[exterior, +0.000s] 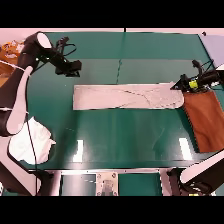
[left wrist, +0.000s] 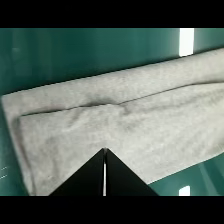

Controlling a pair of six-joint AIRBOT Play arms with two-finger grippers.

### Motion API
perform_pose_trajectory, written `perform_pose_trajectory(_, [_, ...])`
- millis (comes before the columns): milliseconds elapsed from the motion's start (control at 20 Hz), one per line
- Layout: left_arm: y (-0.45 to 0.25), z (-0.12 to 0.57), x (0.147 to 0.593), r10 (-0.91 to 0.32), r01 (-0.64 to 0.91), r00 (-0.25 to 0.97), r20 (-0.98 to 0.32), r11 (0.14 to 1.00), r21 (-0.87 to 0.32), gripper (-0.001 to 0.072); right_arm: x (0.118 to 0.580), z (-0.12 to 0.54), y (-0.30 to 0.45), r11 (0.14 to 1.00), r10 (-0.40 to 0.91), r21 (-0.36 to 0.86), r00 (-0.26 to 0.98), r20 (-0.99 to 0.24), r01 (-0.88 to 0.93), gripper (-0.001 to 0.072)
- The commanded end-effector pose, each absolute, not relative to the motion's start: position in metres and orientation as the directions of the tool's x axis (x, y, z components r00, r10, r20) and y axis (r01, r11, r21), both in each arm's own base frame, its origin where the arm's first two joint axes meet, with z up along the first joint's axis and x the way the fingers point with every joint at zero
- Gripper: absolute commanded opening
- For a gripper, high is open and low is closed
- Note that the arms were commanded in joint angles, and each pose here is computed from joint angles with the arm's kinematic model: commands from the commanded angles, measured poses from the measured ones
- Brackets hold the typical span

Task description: Fold the shirts.

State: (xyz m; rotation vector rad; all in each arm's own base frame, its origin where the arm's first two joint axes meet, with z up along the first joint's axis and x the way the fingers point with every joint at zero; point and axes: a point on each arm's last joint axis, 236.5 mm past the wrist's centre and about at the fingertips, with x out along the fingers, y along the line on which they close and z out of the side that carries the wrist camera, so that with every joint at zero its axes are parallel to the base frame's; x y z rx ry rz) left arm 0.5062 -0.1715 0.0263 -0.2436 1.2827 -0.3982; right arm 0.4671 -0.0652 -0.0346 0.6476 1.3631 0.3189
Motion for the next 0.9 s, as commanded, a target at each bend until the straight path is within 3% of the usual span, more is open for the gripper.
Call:
perform_pose_trajectory(0, [-0.229, 0.025, 0.509, -0.476, 0.236, 0.259, -0.841, 0.875, -0.423, 0.0021, 0.467, 0.016, -0.077, 0.845, 0.476, 0.52, 0.272, -0.837, 0.121, 0.0013])
perform_pose_trajectory(200, [-0.369, -0.014, 0.486, -0.602, 0.388, 0.233, -0.764, 0.778, -0.495, 0.0022, 0.451, 0.079, -0.038, 0.84, 0.515, 0.543, 0.294, -0.805, 0.016, 0.0013])
perform_pose_trajectory(400, [-0.48, -0.062, 0.442, -0.713, 0.433, 0.188, -0.676, 0.678, -0.594, 0.0021, 0.443, 0.147, 0.028, 0.78, 0.614, 0.615, 0.331, -0.717, -0.113, 0.0014])
perform_pose_trajectory(600, [-0.51, -0.08, 0.417, -0.746, 0.397, 0.136, -0.652, 0.644, -0.654, 0.0022, 0.435, 0.2, 0.087, 0.7, 0.71, 0.673, 0.334, -0.62, -0.238, 0.0014])
perform_pose_trajectory(850, [-0.474, -0.075, 0.397, -0.706, 0.45, -0.02, -0.708, 0.625, -0.637, 0.0021, 0.432, 0.197, 0.11, 0.698, 0.715, 0.664, 0.3, -0.631, -0.268, 0.0014])
